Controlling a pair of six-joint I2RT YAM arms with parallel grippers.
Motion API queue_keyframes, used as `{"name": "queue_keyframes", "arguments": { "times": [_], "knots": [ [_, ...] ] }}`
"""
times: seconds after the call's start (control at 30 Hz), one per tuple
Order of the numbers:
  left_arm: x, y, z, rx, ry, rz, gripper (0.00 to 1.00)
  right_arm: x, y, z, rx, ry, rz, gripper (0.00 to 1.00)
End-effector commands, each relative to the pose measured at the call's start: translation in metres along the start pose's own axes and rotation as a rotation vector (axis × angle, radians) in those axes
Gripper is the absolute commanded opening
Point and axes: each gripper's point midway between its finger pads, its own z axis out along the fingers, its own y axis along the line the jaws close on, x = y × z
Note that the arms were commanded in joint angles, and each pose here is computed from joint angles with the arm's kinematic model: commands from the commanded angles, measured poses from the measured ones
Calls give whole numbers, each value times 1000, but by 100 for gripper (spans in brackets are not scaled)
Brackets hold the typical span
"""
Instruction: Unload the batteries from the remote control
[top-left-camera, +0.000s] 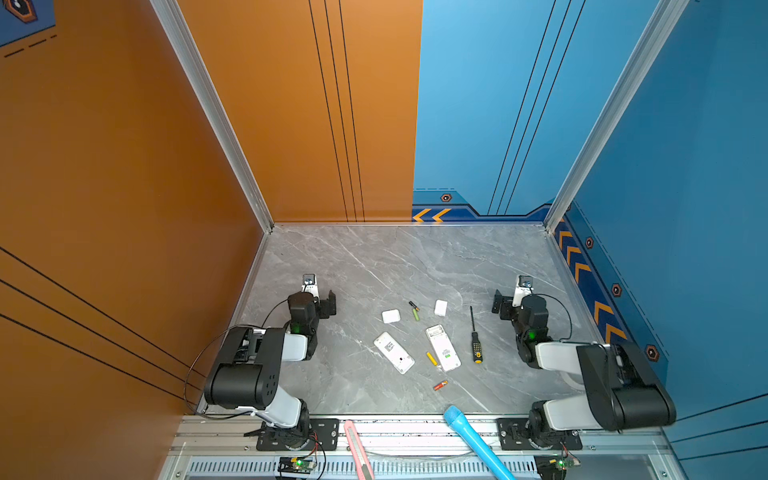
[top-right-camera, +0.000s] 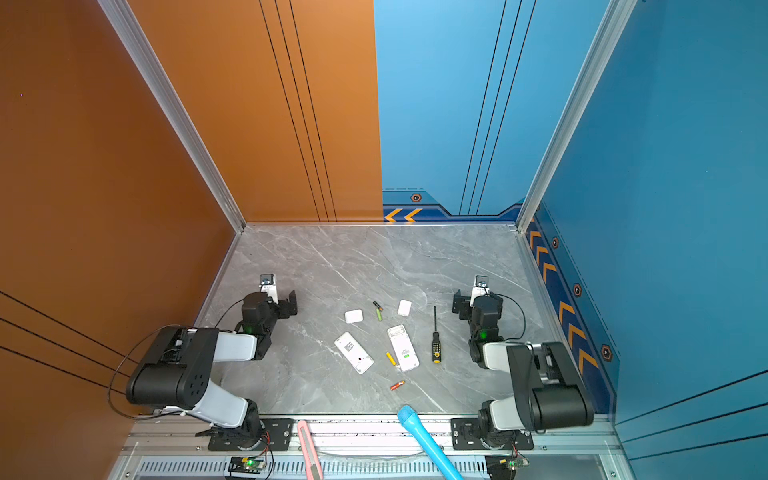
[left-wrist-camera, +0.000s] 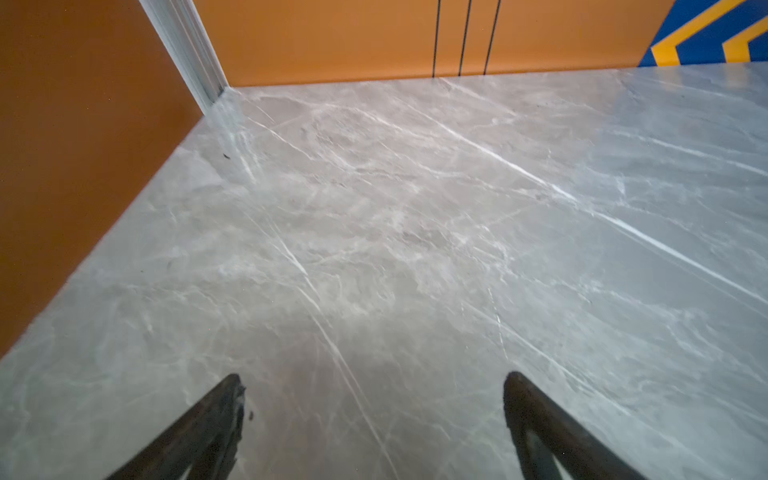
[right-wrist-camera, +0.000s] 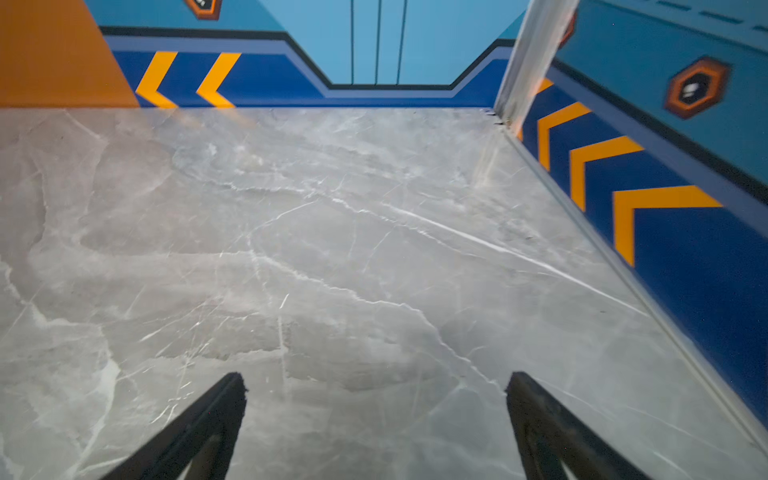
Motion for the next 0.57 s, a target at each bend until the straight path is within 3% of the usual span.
{"name": "queue_keyframes", "arguments": {
  "times": [0.0,0.03,0.53],
  "knots": [
    [-22,-3,3,31,-72,-15,98,-17,-23,10,79,-27,90,100],
    [-18,-2,5,33,-25,-18,98,-15,-22,11,90,-25,74,100],
    [-20,-2,4,35,-51,-18,98,-18,-21,9,100,-39,65,100]
  ]
}}
